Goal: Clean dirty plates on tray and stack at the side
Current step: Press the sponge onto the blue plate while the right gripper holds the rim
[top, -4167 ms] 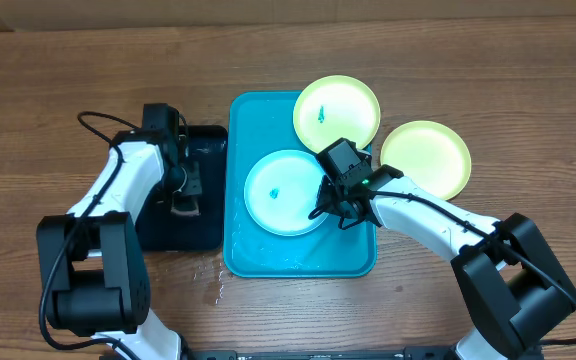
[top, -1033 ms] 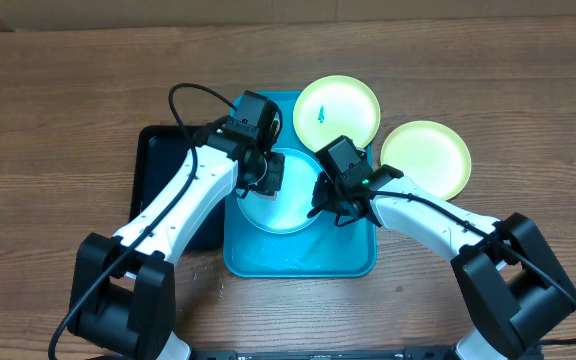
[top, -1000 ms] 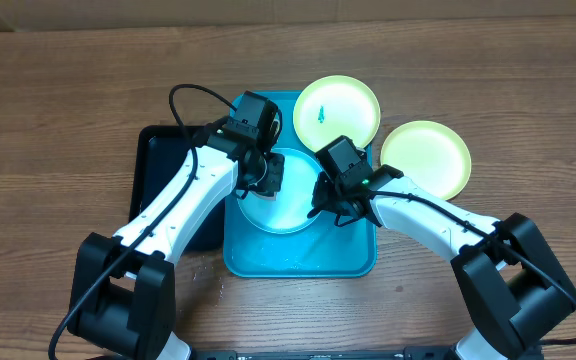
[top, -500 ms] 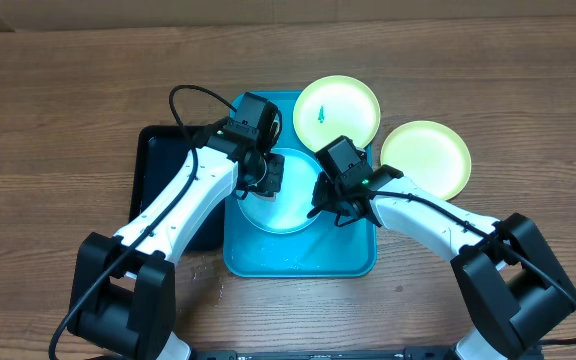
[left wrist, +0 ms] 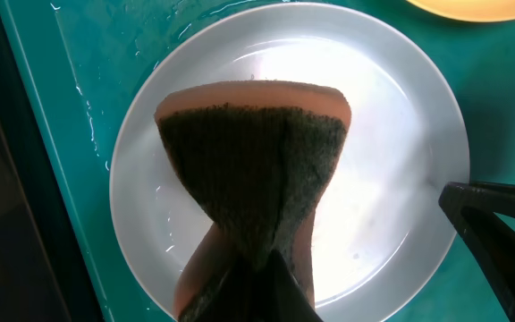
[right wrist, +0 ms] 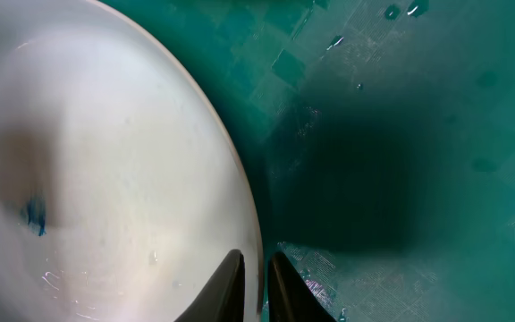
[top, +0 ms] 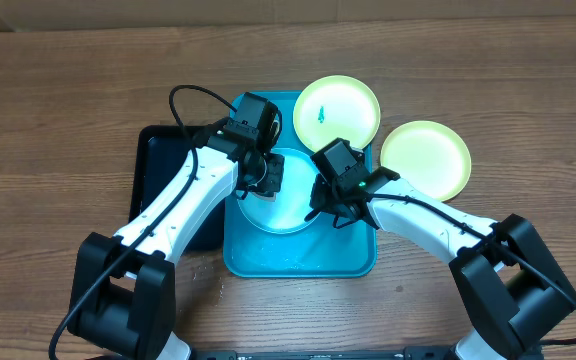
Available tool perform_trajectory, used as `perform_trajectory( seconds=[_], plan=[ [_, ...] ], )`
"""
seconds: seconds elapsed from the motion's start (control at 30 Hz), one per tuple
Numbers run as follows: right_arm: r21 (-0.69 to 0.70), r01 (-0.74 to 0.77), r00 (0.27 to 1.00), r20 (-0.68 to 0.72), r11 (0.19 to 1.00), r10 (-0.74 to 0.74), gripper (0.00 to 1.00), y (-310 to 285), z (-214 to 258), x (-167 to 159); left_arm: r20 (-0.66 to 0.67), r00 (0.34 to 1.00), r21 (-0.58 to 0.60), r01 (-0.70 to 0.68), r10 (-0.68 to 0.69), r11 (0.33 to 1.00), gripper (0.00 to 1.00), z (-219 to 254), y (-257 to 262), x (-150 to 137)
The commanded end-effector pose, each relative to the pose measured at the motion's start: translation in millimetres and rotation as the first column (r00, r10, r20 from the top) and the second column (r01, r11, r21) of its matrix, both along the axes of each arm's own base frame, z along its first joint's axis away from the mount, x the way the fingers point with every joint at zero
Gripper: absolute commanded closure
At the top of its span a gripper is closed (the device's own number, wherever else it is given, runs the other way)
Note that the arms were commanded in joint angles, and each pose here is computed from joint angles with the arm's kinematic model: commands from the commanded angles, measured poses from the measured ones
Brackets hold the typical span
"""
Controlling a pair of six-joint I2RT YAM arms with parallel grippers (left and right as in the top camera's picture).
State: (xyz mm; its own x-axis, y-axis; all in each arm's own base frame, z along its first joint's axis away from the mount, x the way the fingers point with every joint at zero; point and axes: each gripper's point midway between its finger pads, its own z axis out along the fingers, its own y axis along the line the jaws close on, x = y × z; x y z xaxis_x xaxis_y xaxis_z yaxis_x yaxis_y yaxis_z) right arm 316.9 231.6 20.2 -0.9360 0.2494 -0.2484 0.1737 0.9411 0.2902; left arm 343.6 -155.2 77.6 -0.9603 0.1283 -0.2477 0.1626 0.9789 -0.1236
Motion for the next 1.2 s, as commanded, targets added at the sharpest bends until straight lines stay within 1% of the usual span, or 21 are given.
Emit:
perform_trajectory(
  seconds=[0.0, 0.23, 0.33, 0.6, 0.87, 0.9, 0.97, 1.0, 1.07, 1.1, 1.17],
  plan=[
    [-0.017, 0.002, 1.0, 0.005, 1.0, -0.002, 0.88, -0.6, -3.9, 1.6, 0.002, 1.0, 0.007, -0.02, 0.02, 1.0, 0.96, -1.3, 3.0, 1.7],
    [-0.02, 0.003, 1.0, 0.007, 1.0, -0.003, 0.89, -0.9, -4.9, 2.4, 0.001, 1.0, 0.007, -0.02, 0.02, 1.0, 0.96, -1.3, 3.1, 1.5],
    [-0.02, 0.003, 1.0, 0.006, 1.0, -0.003, 0.96, -1.0, -5.1, 2.3, 0.001, 1.0, 0.007, -0.02, 0.02, 1.0, 0.96, -1.3, 3.1, 1.6],
    [-0.031, 0.006, 1.0, 0.0, 1.0, -0.006, 0.96, -2.3, -9.6, 2.1, 0.003, 1.0, 0.01, -0.021, 0.021, 1.0, 0.96, -1.3, 3.7, 2.0],
    [0.005, -0.013, 1.0, -0.026, 1.0, 0.013, 0.96, 4.4, -9.6, -3.0, 0.01, 1.0, 0.027, -0.026, 0.026, 0.999, 0.96, -1.4, 6.7, 3.2],
    [0.004, -0.012, 1.0, -0.025, 1.0, 0.012, 0.96, 4.3, -9.6, -2.8, 0.011, 1.0, 0.028, -0.026, 0.026, 0.999, 0.96, -1.4, 6.8, 3.2],
    [-0.001, -0.008, 1.0, -0.014, 1.0, 0.008, 0.85, 3.6, -9.1, -0.5, 0.011, 1.0, 0.027, -0.026, 0.026, 0.999, 0.96, -1.4, 6.7, 3.3],
    [-0.002, -0.006, 1.0, -0.004, 1.0, 0.006, 0.82, 3.5, -8.4, 1.6, 0.011, 1.0, 0.028, -0.026, 0.026, 0.999, 0.96, -1.4, 6.8, 3.2],
    [-0.013, 0.003, 1.0, 0.016, 1.0, -0.002, 0.81, 1.8, -7.5, 5.5, 0.011, 1.0, 0.028, -0.026, 0.026, 0.999, 0.96, -1.4, 6.8, 3.2],
    [-0.013, 0.003, 1.0, 0.016, 1.0, -0.002, 0.84, 1.8, -7.5, 5.6, 0.01, 1.0, 0.027, -0.026, 0.026, 0.999, 0.96, -1.4, 6.7, 3.2],
    [-0.013, 0.003, 1.0, 0.015, 1.0, -0.002, 0.96, 1.7, -7.6, 5.4, 0.009, 1.0, 0.028, -0.026, 0.026, 0.999, 0.96, -1.5, 6.8, 2.8]
  ],
)
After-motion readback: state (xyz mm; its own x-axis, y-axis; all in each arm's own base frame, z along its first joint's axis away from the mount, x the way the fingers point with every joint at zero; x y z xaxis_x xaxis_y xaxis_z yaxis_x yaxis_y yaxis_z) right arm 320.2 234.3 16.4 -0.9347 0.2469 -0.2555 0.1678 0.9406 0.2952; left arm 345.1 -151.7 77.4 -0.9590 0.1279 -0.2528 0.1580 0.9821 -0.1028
